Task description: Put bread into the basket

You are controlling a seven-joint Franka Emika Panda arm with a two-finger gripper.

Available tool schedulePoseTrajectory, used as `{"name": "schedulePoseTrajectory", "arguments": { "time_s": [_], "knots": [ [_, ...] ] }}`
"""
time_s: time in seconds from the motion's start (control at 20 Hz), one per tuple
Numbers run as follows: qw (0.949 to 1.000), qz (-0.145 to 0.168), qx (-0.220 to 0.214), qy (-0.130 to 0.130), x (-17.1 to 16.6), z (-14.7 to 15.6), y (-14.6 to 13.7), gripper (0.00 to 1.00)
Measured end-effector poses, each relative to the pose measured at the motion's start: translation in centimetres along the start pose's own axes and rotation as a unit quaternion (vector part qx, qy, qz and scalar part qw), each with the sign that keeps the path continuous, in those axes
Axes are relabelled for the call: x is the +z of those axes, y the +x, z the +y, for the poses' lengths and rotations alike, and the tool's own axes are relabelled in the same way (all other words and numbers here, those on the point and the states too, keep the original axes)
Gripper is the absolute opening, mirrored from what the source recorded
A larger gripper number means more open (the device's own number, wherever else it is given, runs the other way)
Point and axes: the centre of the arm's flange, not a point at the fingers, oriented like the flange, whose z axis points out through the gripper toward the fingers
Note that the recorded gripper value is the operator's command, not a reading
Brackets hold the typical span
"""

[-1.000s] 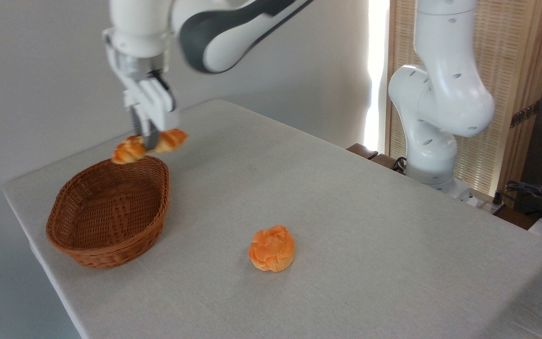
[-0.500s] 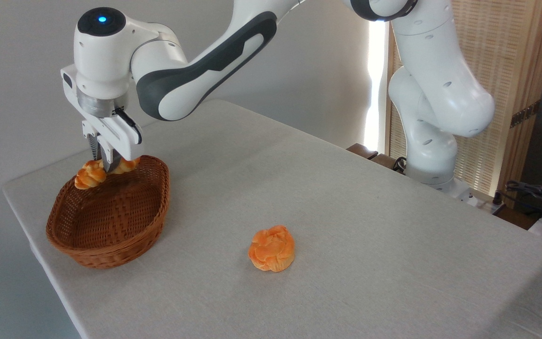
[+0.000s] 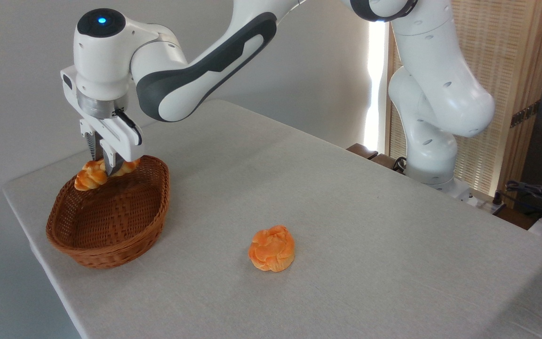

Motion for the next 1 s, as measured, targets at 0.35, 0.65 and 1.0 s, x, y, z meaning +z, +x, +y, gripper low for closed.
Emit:
{"name": "schedulePoseTrajectory", "arguments": {
  "time_s": [0.35,0.65,1.0],
  "knots": [
    [1.0000,0.001,-0.001,0.001,-0.1,-0.2,0.0,1.00],
    [1.0000,0.002,-0.001,0.001,-0.3,-0.2,0.1,1.00],
    [0.9956,-0.057,0.035,0.066,-11.5,-0.4,-1.5,1.00]
  ]
}}
